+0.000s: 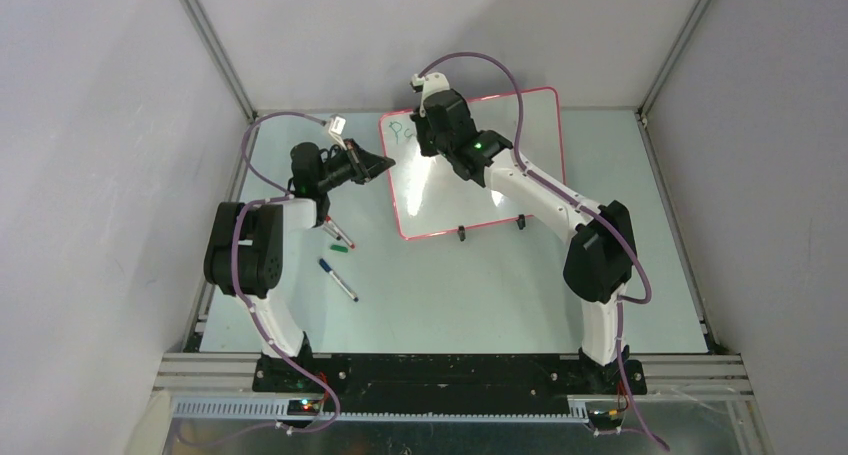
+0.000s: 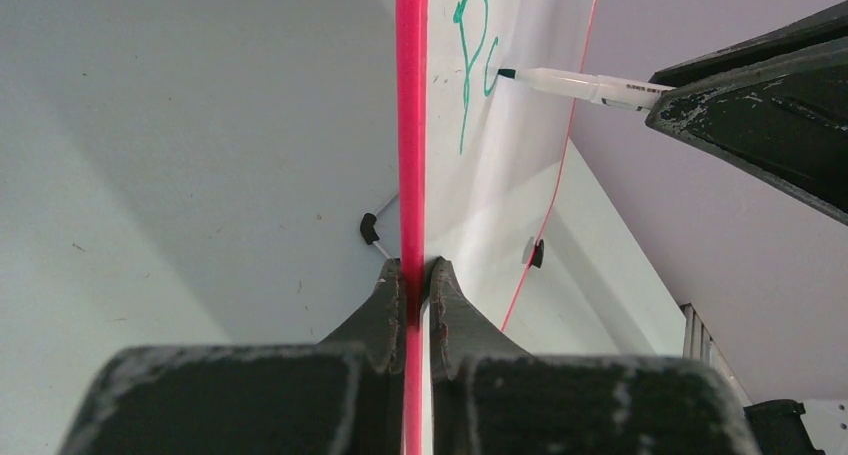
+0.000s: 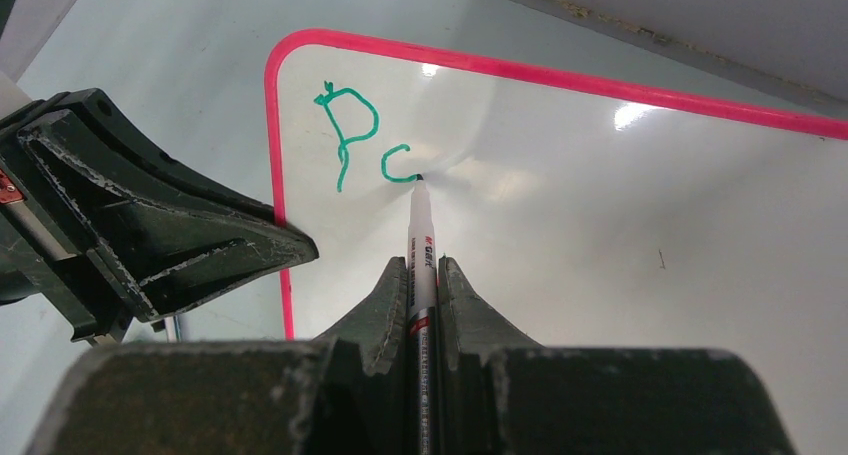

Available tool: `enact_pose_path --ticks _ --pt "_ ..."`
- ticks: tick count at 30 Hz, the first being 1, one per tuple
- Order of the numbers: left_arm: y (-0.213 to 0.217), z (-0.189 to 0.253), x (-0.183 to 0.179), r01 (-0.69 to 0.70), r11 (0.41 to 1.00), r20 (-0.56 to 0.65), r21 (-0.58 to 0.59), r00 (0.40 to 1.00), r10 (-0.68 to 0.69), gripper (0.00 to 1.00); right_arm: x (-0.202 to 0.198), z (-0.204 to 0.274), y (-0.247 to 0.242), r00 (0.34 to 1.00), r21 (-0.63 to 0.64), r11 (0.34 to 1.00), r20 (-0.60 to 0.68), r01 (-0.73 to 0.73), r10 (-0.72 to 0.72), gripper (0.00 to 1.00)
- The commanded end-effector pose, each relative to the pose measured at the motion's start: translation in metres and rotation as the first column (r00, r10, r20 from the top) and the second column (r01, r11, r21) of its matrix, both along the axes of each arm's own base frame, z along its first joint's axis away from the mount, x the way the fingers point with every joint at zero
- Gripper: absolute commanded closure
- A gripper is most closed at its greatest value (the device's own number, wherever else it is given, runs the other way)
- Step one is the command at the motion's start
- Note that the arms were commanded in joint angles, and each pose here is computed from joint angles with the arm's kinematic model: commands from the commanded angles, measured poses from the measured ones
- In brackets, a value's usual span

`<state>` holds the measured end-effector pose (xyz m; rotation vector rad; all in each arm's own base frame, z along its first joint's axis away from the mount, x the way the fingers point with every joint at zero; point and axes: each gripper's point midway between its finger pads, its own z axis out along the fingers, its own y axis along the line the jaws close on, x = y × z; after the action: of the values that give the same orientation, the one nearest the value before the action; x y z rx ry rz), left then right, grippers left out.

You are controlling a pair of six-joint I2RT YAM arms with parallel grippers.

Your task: Write a sentence on the whiteboard

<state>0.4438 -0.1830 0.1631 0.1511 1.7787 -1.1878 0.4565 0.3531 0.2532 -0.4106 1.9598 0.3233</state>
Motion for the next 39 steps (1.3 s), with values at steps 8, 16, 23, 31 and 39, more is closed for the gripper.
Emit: enact_pose_path --ticks 8,16,23,31,39 --pt "-0.007 0.018 0.004 -0.001 0.999 0.097 0.053 0.995 -0.004 1.00 0.015 0.034 -0.009 0.996 0.043 0.998 0.072 0.052 -0.055 1.00" --pt "-0.007 0.018 0.004 -0.001 0.998 0.100 0.060 0.995 -0.005 1.00 0.016 0.034 -0.005 0.996 0.046 0.998 0.072 0.041 -0.044 1.00" --pt "-0.008 0.017 0.004 -0.001 0.998 0.097 0.062 0.995 -0.005 1.00 0.014 0.029 0.001 0.998 0.044 0.999 0.059 0.020 -0.023 1.00" --pt "-0.007 0.017 0.004 -0.002 0.998 0.099 0.063 0.995 -0.004 1.00 0.010 0.028 0.007 0.999 0.047 0.999 0.051 -0.010 0.007 1.00" --pt "-0.008 0.018 0.004 -0.001 0.998 0.102 0.063 0.995 -0.005 1.00 0.006 0.031 0.014 0.998 0.049 0.998 0.057 -0.040 0.037 1.00"
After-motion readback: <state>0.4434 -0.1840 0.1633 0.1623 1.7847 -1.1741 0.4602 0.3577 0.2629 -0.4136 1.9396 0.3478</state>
